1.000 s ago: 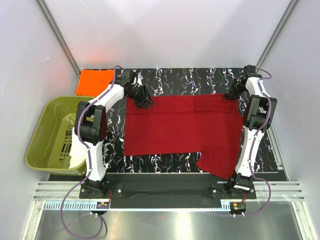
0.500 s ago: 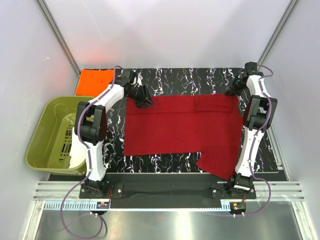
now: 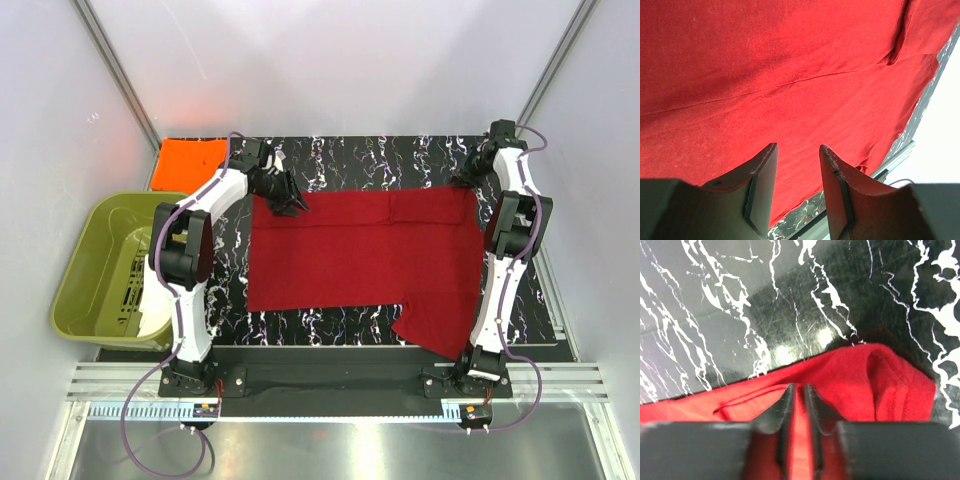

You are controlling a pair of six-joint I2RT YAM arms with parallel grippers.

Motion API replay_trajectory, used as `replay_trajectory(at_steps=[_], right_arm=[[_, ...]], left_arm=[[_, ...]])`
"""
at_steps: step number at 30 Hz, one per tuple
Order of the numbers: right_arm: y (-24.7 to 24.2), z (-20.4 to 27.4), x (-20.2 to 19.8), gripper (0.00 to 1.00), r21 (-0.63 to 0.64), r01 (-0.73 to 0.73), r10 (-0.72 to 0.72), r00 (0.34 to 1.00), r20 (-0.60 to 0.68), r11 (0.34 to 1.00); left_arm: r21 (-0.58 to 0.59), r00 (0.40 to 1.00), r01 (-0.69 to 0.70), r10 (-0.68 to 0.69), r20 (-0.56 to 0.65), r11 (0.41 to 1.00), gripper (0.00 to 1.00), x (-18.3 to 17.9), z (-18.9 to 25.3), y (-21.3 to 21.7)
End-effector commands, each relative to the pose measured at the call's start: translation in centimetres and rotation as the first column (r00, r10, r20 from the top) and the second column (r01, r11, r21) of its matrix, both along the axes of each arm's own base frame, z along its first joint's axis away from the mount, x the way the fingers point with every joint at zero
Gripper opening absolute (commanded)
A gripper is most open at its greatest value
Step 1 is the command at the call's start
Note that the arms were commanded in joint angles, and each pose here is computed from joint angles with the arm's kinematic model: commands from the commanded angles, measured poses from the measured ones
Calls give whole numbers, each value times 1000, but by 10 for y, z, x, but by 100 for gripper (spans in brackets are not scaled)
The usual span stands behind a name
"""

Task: Fold and stack the t-shirts
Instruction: Fold the tshirt

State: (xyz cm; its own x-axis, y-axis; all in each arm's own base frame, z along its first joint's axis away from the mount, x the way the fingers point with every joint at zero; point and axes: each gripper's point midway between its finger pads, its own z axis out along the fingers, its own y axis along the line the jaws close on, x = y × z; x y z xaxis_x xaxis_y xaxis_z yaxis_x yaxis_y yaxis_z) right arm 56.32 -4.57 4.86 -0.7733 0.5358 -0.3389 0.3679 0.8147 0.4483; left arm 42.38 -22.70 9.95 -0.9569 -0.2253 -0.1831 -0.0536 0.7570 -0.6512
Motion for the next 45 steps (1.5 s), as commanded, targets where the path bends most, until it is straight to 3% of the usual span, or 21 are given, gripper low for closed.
replay_trajectory(at_steps=[1, 4, 7, 11, 13, 14, 19, 23, 27, 29, 31, 35, 39, 45], right_arm=[[3, 6, 10, 33, -15, -12, 13, 1000, 22, 1000], [-5, 19, 7, 43, -58, 13, -12, 1000, 16, 998], [-7, 49, 2, 47, -116, 37, -35, 999, 18, 993], [27, 75, -12, 50, -92, 9, -8, 1000, 11, 996], [69, 73, -28, 47, 18, -48, 49, 999, -18, 999], [88, 75, -28, 37, 92, -60, 60, 998, -3, 994], [148, 51, -56, 17, 181, -117, 128, 991, -47, 977], [186, 36, -66, 12, 239, -158, 178, 982, -68, 958], [193, 20, -70, 12, 231, -165, 190, 977, -94, 959], [186, 19, -69, 18, 185, -162, 182, 978, -98, 969], [177, 29, -66, 31, 125, -161, 172, 982, -81, 979], [125, 35, -73, 55, -160, -102, 81, 988, -134, 982], [77, 44, -81, 69, -294, -37, -10, 988, -155, 955], [18, 33, -86, 71, -257, 59, -105, 979, -172, 965]], left_arm=[[-41, 998, 16, -13, 65, 999, 44, 4, 27, -3], [-37, 997, 18, -15, 74, 999, 44, 5, 30, -2], [-26, 997, 23, -21, 79, 999, 44, 4, 31, 0], [-1, 996, 26, -26, 82, 1000, 44, -2, 31, 5], [19, 996, 20, -21, 91, 1000, 44, -4, 33, 9], [25, 996, 22, -24, 91, 999, 44, -6, 33, 10], [52, 995, 12, -17, 98, 999, 44, -16, 39, 18], [97, 995, -6, -4, 101, 995, 44, -29, 34, 30], [116, 994, -43, 31, 105, 992, 44, -29, 29, 44], [152, 991, -66, 48, 121, 986, 46, -20, 26, 53], [194, 987, -99, 72, 142, 976, 47, -2, 24, 63], [281, 980, -158, 116, 163, 946, 49, 21, 13, 79], [344, 975, -204, 158, 156, 917, 49, 34, -10, 90], [401, 976, -218, 196, 96, 890, 50, 38, -49, 101]])
